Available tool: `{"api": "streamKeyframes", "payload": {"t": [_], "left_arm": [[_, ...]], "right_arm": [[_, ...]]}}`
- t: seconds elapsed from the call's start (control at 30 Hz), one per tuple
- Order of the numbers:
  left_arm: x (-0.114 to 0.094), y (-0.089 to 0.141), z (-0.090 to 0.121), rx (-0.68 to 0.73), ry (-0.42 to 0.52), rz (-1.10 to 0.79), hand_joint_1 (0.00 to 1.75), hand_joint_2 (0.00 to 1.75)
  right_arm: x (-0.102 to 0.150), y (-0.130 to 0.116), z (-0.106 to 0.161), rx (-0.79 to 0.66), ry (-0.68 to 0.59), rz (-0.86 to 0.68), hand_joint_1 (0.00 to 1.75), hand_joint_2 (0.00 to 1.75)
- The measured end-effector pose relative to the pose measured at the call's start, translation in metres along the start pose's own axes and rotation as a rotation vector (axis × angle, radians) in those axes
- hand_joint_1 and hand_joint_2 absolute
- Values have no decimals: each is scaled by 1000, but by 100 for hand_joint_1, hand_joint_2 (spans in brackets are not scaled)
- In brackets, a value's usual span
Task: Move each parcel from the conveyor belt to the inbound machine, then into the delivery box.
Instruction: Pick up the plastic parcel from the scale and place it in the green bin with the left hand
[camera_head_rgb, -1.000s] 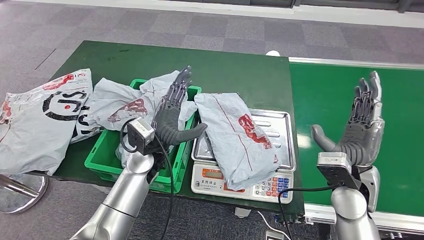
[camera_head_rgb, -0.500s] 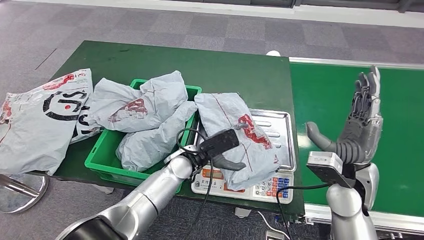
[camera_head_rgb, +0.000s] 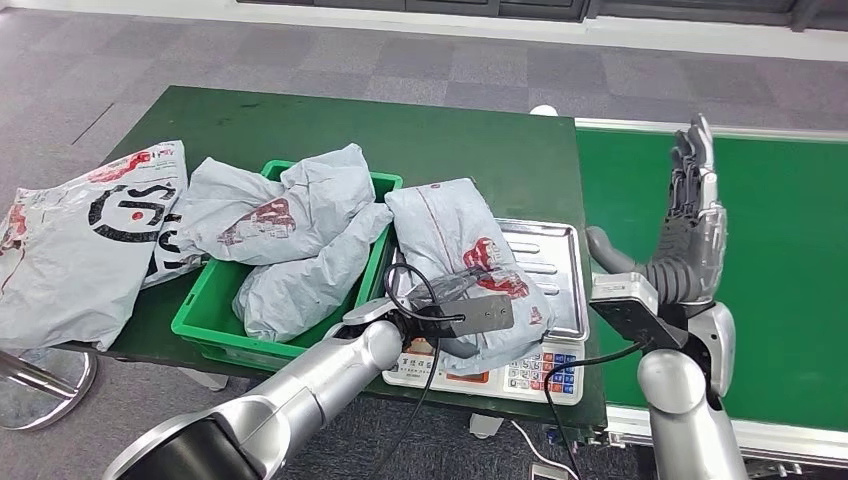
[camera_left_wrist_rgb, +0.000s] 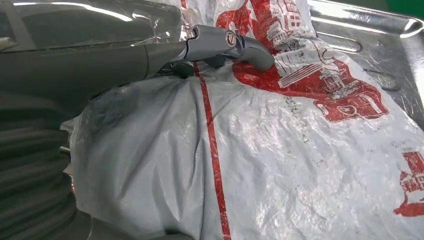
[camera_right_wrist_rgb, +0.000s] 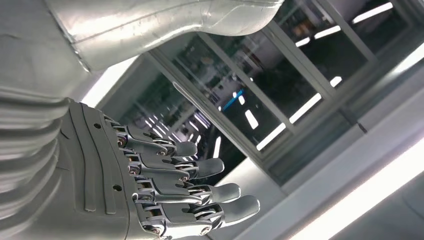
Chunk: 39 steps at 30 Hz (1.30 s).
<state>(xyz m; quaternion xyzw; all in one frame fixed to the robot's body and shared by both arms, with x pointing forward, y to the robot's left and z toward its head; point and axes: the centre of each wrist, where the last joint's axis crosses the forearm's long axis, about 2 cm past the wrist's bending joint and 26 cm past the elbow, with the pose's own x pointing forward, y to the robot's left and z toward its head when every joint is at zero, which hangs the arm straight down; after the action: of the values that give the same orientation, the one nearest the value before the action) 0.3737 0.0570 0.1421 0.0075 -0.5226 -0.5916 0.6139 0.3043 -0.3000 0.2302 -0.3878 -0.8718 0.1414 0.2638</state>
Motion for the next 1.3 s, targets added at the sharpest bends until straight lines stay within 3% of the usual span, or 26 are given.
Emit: {"api": "streamKeyframes", "payload": {"t": [0.03,0.07,0.17,0.2,0.43,0.63,0.87,1.13,1.3], "left_arm": [[-1,0,0,-3,0,-4,0,175],[-1,-1,0,-6,1,-6,14,175],[-3,-1,0,-8,5,-16,145,175],[-3,-1,0,-5,4,-21,175,175],[-7,-4,1,61,-103,10,175,175],[-20,-12,4,125,-325,186,175,175],[-26,-14,6,181,-388,252,175,175],[-30,-12,11,483,-603,288,175,175],[-32,-11,15,553,-642,313,175,175]], "right_arm": [[0,2,0,18,9,-2,0,175],[-1,4,0,36,17,-2,0,175],[-2,9,2,90,41,-3,0,175],[-2,11,3,106,49,-4,0,175],[-5,19,3,191,100,-25,0,175],[-9,23,-1,236,140,-64,0,175],[-12,26,-3,248,152,-68,0,175],[-15,30,1,263,171,-83,0,175],[-17,32,4,274,181,-85,0,175]]}}
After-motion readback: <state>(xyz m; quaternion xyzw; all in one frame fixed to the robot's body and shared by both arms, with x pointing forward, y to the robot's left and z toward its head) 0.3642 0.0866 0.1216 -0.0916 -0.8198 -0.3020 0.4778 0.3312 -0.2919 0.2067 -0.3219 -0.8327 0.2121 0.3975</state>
